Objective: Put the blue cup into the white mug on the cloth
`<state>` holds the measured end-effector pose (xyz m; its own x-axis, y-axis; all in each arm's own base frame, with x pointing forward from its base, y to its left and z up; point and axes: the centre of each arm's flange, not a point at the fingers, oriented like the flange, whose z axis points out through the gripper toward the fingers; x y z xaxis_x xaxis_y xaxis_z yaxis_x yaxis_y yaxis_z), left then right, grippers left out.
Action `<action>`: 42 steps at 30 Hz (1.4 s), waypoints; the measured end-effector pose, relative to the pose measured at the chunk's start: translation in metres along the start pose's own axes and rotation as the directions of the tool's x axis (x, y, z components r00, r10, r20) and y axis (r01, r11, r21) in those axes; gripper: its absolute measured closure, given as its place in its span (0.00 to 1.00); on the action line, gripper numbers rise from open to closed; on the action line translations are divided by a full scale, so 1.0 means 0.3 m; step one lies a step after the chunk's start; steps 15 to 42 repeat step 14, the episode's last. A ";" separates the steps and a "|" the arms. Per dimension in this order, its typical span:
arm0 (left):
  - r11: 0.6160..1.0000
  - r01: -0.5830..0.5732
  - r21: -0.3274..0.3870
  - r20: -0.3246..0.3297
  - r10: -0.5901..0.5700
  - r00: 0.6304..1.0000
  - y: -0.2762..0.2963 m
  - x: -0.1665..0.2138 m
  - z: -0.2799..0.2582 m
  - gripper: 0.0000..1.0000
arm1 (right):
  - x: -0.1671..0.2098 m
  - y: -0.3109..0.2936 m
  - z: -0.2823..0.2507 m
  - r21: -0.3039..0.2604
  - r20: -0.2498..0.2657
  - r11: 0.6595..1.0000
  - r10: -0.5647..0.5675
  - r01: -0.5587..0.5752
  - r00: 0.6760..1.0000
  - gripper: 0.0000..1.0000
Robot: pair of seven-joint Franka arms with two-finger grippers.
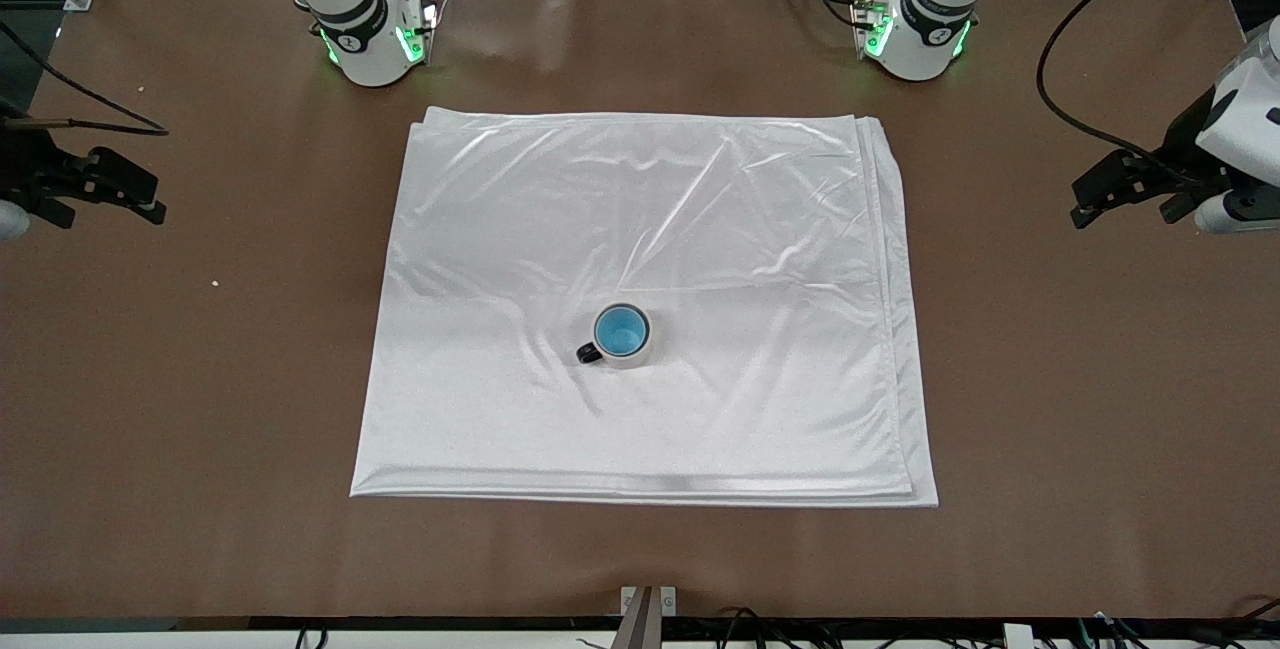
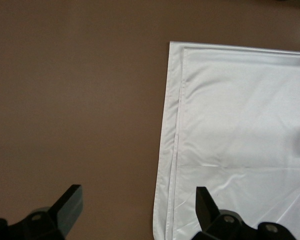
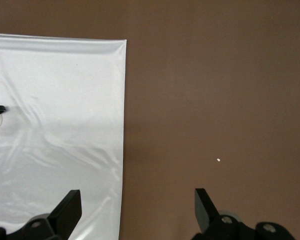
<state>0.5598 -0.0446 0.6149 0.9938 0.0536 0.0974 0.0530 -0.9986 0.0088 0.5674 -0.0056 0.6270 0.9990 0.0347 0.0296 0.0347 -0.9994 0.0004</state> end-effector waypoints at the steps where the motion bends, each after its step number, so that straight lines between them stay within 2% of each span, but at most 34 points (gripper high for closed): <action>1: 1.000 -0.003 0.000 0.000 0.003 1.000 0.000 0.000 0.000 0.00 | 0.000 0.000 0.000 0.000 0.000 1.000 0.000 0.000 1.000 0.00; 42: 1.000 -0.016 0.000 -0.001 0.016 1.000 0.000 0.000 -0.001 0.00 | 0.000 0.004 0.000 0.000 0.000 1.000 0.003 -0.003 1.000 0.00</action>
